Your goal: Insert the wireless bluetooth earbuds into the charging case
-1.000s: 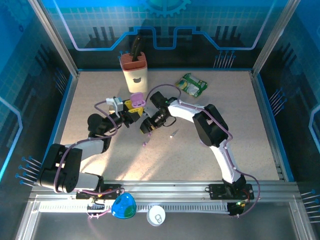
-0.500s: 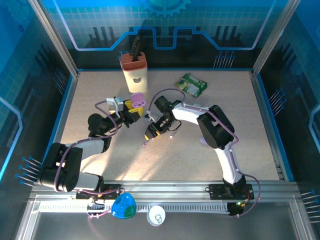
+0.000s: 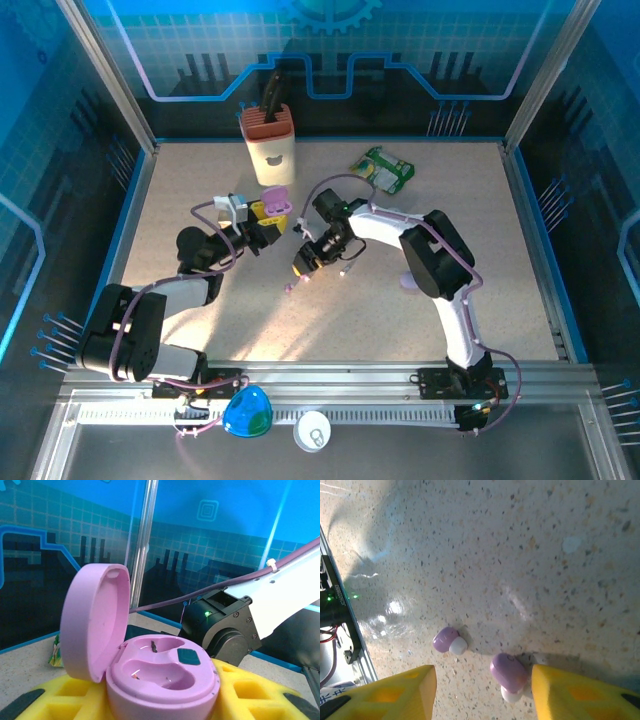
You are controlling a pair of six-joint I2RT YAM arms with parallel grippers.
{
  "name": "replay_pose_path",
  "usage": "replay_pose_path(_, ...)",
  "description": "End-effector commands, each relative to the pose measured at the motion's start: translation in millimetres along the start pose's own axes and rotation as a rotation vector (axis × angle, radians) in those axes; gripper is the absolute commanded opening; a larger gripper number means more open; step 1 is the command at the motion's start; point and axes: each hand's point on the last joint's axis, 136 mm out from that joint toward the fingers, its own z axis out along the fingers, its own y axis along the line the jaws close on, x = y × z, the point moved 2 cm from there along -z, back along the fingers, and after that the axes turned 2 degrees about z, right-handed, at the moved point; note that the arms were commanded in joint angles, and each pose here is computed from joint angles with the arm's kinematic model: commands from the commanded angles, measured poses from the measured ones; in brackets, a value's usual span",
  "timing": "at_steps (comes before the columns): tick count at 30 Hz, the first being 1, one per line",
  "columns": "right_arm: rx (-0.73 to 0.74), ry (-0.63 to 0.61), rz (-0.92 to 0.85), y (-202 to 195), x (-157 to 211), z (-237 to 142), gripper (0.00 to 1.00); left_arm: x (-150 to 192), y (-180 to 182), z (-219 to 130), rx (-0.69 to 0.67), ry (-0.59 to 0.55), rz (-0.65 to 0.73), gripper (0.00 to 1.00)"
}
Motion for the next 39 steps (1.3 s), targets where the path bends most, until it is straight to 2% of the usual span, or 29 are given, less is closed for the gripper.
replay_pose_path(1, -0.005, 0.014, 0.005, -7, -2, 5, 0.53, -4, -3, -3, 0.011, -0.014, 0.02, 0.41)
replay_pose_path(7, -0.045, 0.006, -0.018, 0, -6, 6, 0.53, -4, -2, -2, 0.014, -0.014, 0.015, 0.4)
replay_pose_path(14, -0.08, 0.052, -0.002, -1, 8, 14, 0.5, -4, -1, -1, 0.019, -0.013, 0.01, 0.41)
replay_pose_path(22, -0.08, 0.059, 0.005, 0, 15, 11, 0.36, -5, -2, -1, 0.019, -0.014, 0.008, 0.4)
replay_pose_path(39, -0.055, 0.107, -0.049, -2, 23, 17, 0.33, -6, -5, -3, 0.021, -0.017, 0.016, 0.41)
